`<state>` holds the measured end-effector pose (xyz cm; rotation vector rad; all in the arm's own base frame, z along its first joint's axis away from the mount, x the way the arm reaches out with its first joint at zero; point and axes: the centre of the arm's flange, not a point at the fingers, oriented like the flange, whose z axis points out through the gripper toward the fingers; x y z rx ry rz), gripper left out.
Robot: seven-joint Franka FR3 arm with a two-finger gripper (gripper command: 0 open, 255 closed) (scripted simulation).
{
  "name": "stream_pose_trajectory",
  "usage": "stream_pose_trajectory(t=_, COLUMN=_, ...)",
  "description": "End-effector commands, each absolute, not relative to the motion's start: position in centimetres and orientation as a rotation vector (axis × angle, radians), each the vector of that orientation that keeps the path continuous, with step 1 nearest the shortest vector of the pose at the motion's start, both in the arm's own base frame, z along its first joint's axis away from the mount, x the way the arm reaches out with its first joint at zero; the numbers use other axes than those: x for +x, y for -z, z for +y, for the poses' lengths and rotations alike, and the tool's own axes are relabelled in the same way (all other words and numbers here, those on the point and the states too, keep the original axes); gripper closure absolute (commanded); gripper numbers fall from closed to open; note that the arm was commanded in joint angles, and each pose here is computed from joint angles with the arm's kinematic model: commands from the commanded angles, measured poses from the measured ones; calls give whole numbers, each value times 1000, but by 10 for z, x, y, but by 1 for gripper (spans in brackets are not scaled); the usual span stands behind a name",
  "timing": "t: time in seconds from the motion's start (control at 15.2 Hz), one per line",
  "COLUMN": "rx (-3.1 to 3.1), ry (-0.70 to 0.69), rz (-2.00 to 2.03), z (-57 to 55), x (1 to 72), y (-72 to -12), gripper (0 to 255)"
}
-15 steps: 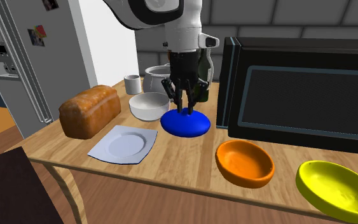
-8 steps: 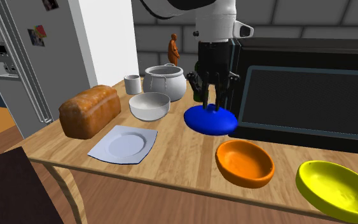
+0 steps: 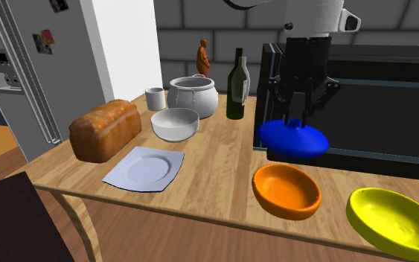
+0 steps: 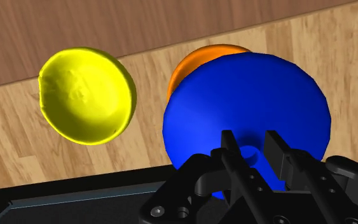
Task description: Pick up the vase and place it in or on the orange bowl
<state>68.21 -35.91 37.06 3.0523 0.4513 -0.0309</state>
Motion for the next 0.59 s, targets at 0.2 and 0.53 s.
stream_pose_trajectory(t=0.2, rx=3053, ry=32, rz=454, z=-369, x=685, y=-352, gripper=255)
stream_pose_trajectory(t=0.53, rx=3053, ry=32, rz=454, z=-369, x=685, y=-326, gripper=255)
